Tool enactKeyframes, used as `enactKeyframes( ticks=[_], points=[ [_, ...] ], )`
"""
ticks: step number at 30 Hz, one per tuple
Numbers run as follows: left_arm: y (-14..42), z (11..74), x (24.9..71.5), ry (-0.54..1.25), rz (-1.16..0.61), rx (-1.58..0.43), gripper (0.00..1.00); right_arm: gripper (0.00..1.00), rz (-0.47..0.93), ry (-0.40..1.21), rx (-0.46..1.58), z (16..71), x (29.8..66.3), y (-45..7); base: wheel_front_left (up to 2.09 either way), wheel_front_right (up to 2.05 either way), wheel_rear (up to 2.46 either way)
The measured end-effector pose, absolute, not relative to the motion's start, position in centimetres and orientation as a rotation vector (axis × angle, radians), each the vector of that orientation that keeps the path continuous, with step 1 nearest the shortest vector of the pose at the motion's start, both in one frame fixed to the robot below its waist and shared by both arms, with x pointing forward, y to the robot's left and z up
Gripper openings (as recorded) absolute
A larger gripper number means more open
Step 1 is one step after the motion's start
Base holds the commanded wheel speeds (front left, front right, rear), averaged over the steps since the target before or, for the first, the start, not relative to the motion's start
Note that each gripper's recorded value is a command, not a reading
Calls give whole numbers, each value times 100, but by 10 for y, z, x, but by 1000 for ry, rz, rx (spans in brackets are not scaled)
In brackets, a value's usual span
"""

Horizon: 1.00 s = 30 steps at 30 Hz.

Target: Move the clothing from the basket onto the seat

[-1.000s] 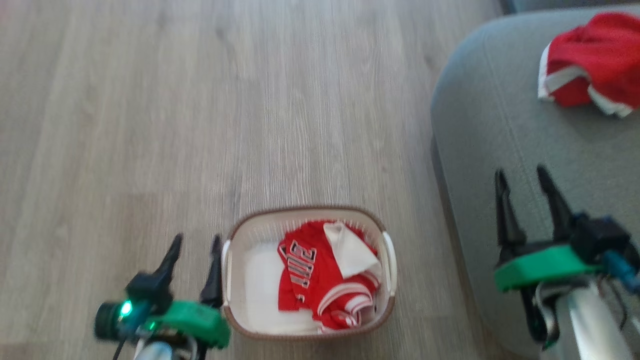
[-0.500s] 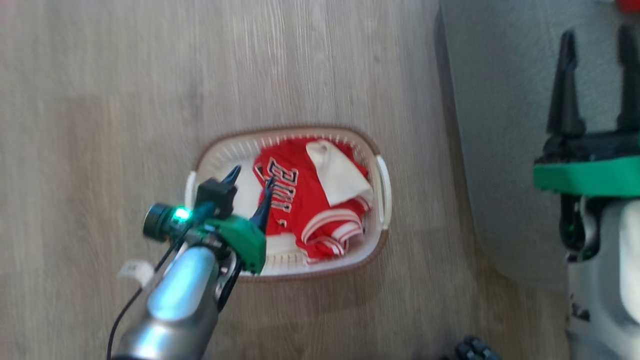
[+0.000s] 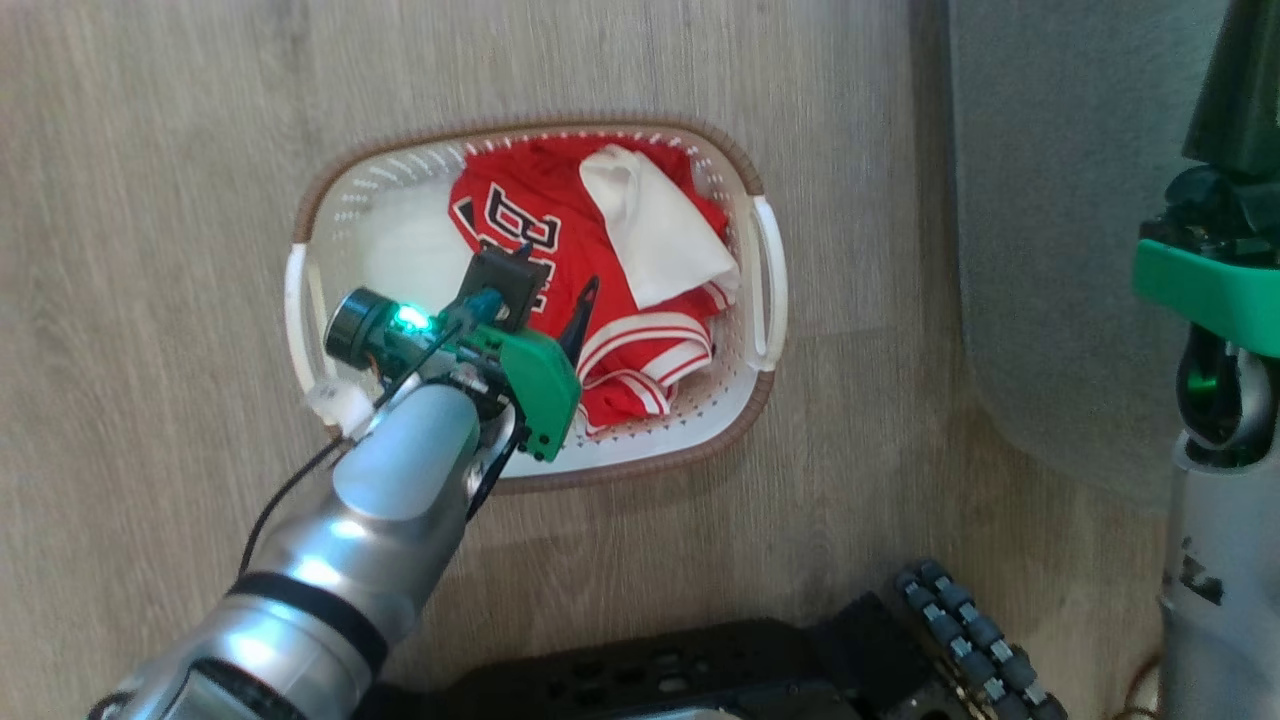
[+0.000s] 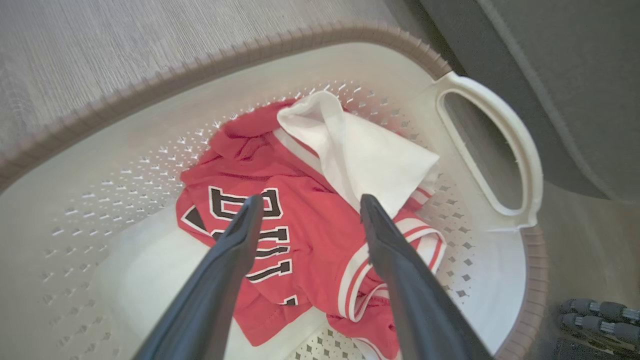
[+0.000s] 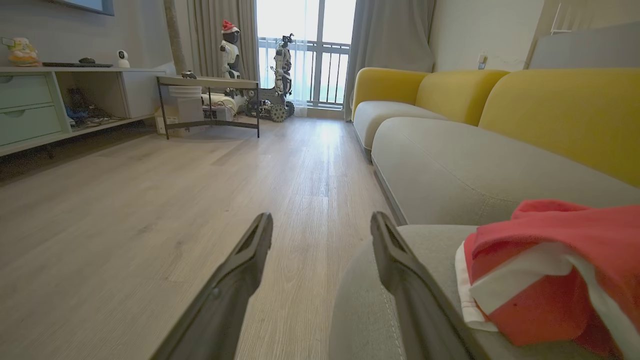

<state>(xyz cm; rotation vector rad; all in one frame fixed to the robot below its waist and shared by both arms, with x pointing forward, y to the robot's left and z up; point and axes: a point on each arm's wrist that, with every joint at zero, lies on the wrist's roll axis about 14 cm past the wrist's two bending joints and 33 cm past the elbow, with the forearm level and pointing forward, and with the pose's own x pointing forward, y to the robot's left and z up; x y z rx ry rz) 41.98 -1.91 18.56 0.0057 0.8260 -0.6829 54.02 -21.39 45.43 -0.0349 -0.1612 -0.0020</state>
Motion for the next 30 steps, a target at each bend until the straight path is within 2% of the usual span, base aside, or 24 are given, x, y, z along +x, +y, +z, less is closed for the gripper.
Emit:
enactKeyframes(
  ticks=[12,21,30],
  points=[
    [-18,126,410,969,-735,124,100,100,25,-147,-47,423,556,-207,0,0,0],
    [-11,106,435,943,-721,239,100,100,20,-133,-52,411,556,-211,0,0,0],
    [-7,94,424,978,-764,313,100,100,10,-117,-50,407,551,-215,0,0,0]
  ],
)
